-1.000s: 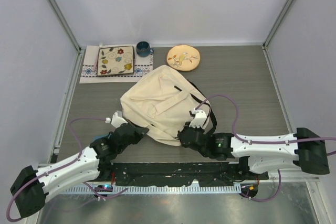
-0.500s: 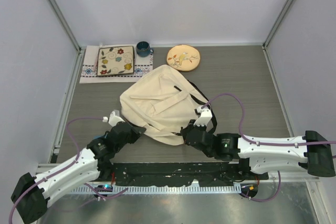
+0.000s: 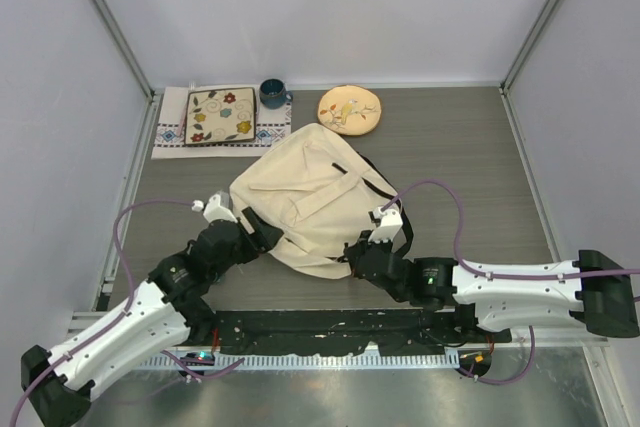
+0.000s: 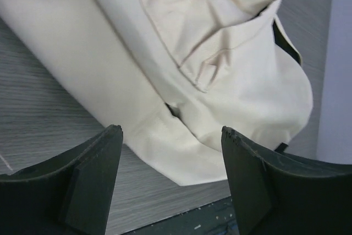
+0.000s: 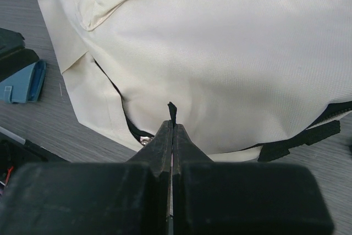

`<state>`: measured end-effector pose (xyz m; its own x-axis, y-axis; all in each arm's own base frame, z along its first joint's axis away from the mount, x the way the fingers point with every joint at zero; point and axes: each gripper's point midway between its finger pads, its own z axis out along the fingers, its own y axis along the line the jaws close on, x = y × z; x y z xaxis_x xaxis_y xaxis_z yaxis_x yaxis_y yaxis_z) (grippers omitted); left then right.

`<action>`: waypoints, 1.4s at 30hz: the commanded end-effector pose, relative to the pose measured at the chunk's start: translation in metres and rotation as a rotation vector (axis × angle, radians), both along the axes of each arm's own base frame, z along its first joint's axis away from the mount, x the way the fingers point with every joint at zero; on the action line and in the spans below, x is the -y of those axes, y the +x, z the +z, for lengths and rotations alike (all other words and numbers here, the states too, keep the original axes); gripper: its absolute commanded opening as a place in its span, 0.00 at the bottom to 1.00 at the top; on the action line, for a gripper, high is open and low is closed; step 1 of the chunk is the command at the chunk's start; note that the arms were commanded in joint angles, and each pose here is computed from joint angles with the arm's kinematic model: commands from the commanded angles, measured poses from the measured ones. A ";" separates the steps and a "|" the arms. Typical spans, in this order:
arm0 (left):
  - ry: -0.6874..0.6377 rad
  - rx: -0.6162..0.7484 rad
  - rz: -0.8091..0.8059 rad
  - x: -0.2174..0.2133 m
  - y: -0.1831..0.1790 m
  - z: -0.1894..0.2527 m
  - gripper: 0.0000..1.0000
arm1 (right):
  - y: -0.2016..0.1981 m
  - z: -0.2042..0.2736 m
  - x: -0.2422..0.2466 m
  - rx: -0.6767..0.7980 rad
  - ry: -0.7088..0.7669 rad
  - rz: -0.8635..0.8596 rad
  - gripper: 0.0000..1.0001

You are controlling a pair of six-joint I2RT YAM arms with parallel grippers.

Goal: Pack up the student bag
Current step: Zip the student bag at the center of the board.

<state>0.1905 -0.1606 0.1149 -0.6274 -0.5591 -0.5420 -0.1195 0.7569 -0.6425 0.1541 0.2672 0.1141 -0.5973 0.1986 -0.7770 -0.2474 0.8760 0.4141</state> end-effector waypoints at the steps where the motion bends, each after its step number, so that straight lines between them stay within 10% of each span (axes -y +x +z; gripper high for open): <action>1: -0.023 0.056 -0.139 0.022 0.000 0.036 0.78 | 0.008 0.021 -0.002 0.061 0.062 -0.034 0.01; 15: -0.347 -0.273 -0.129 0.093 -0.048 0.036 0.81 | 0.009 0.026 -0.003 0.065 0.079 -0.042 0.01; 33: -0.557 -0.263 0.106 0.114 -0.025 0.017 0.81 | 0.006 0.026 -0.006 0.060 0.092 -0.023 0.01; 42: -0.556 -0.261 0.149 0.115 -0.019 -0.004 0.45 | 0.000 0.025 -0.010 0.057 0.097 0.001 0.01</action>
<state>0.1590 -0.2725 0.0979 -0.6389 -0.7692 -0.0014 -0.4276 0.3567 -0.8306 0.1507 0.2733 0.1258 -0.5866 0.2264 -0.7776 -0.2721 0.8493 0.4525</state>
